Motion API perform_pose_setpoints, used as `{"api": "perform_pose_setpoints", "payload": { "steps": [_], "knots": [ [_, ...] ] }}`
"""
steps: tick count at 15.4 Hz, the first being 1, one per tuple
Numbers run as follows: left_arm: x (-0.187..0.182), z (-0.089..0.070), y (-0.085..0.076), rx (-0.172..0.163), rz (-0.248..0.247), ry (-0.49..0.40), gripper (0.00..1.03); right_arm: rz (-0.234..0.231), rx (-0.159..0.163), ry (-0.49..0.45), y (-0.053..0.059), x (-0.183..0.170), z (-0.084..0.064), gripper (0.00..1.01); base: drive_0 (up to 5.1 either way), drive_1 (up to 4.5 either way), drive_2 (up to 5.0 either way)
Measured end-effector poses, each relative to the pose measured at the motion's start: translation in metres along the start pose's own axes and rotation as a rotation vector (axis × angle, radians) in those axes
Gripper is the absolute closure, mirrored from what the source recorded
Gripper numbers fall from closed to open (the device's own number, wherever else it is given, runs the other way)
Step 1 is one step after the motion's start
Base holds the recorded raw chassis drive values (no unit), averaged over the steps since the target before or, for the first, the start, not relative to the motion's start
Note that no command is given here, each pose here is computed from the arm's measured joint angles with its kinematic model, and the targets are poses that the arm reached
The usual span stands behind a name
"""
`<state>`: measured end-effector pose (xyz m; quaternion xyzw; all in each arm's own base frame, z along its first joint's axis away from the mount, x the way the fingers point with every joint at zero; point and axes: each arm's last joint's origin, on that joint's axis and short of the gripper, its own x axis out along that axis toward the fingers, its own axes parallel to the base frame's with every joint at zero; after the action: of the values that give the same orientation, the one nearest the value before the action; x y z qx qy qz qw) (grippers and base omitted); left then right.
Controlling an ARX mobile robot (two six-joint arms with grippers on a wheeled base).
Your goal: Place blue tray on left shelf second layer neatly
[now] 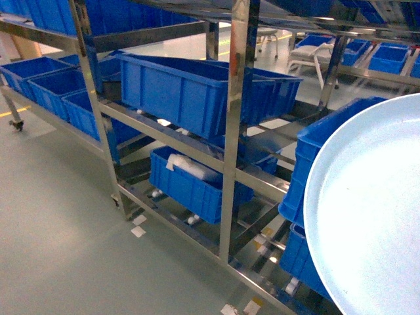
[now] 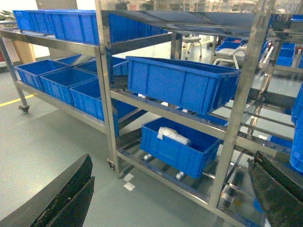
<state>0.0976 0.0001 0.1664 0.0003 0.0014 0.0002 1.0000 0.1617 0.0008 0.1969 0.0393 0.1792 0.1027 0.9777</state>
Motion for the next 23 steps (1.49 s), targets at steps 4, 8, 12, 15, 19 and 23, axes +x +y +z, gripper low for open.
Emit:
{"api": "perform_pose_setpoints", "payload": {
  "steps": [4, 8, 12, 15, 19, 23],
  "knots": [
    [0.0, 0.0, 0.0001, 0.0, 0.003, 0.0, 0.05, 0.005, 0.0, 0.001, 0.0003, 0.0, 0.0, 0.99, -3.8, 0.52, -1.3],
    [0.0, 0.0, 0.0001, 0.0, 0.003, 0.0, 0.05, 0.005, -0.001, -0.003, 0.0003, -0.0001, 0.0003, 0.99, -6.0, 2.56, -1.0],
    [0.0, 0.0, 0.0001, 0.0, 0.003, 0.0, 0.05, 0.005, -0.001, -0.003, 0.0003, -0.0001, 0.0003, 0.99, -6.0, 2.56, -1.0],
    [0.0, 0.0, 0.0001, 0.0, 0.003, 0.0, 0.05, 0.005, -0.001, -0.003, 0.0003, -0.0001, 0.0004, 0.99, -6.0, 2.56, -1.0],
    [0.0, 0.0, 0.0001, 0.0, 0.003, 0.0, 0.05, 0.005, -0.001, -0.003, 0.0003, -0.0001, 0.0003, 0.99, -6.0, 2.56, -1.0],
    [0.0, 0.0, 0.0, 0.0, 0.001, 0.0, 0.05, 0.005, -0.001, -0.004, 0.0003, -0.0003, 0.0004, 0.99, -1.5, 2.6, -5.6]
  ]
}}
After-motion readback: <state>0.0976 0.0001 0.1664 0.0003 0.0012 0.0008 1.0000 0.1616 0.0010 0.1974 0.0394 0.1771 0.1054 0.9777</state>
